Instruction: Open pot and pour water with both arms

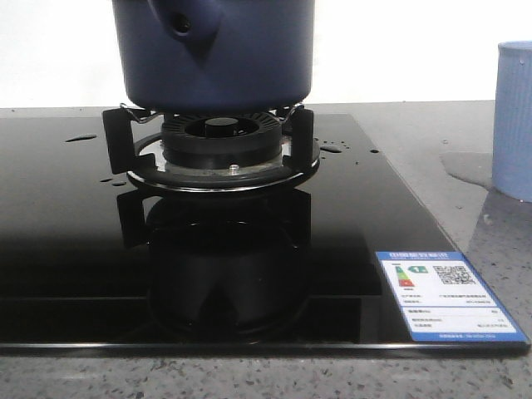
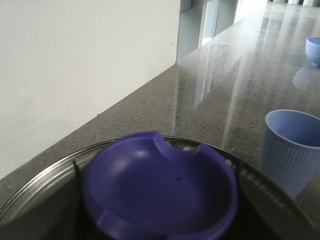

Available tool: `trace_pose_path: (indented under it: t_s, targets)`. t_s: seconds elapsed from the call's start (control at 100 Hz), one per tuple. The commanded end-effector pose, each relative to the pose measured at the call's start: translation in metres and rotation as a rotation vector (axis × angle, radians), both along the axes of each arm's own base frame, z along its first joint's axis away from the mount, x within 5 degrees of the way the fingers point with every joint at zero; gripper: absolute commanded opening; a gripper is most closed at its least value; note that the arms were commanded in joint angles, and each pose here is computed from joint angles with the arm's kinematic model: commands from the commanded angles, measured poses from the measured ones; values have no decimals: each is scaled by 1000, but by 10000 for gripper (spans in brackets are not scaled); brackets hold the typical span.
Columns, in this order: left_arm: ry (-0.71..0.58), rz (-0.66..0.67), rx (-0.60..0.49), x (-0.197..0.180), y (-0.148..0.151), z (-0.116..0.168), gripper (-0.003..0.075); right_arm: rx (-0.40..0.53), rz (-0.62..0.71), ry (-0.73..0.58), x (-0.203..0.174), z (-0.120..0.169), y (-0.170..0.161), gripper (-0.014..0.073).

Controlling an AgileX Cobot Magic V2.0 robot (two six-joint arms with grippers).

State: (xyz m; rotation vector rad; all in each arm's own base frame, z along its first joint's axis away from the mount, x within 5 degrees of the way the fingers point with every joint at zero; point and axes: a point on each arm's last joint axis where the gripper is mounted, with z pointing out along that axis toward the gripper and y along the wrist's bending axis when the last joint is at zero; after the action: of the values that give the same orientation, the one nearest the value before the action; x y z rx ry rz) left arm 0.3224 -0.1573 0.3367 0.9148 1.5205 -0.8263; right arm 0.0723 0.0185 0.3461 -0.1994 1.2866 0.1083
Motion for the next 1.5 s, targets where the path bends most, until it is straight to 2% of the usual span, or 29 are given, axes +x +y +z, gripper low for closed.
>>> trace_pose_path:
  t_s: [0.0, 0.66, 0.73, 0.88, 0.95, 1.19, 1.36, 1.49]
  targets:
    - [-46, 3, -114, -7, 0, 29, 261, 8, 8, -25, -2, 8, 1, -70]
    - [-56, -69, -106, -13, -3, 29, 273, 9, 2, -20, -1, 8, 0, -70]
    - [-56, -56, -99, -12, -2, 29, 336, 9, 2, -19, -1, 7, 0, -70]
    - [-53, -24, -89, -9, -1, 28, 581, 9, 2, 3, 1, 0, 0, -70]
    - [-53, -22, -109, -10, -1, 30, 615, 8, 4, 14, 2, -4, 0, -70]
    - [-144, 23, -194, -32, 19, 71, 587, 8, 5, 19, 2, -6, 0, -70]
    - [-244, 158, -225, -69, 52, 114, 410, 8, 8, 18, 2, -6, 1, -70]
    - [-268, 282, -231, -105, 76, 127, 274, -13, 53, -6, 0, -4, 5, -70]
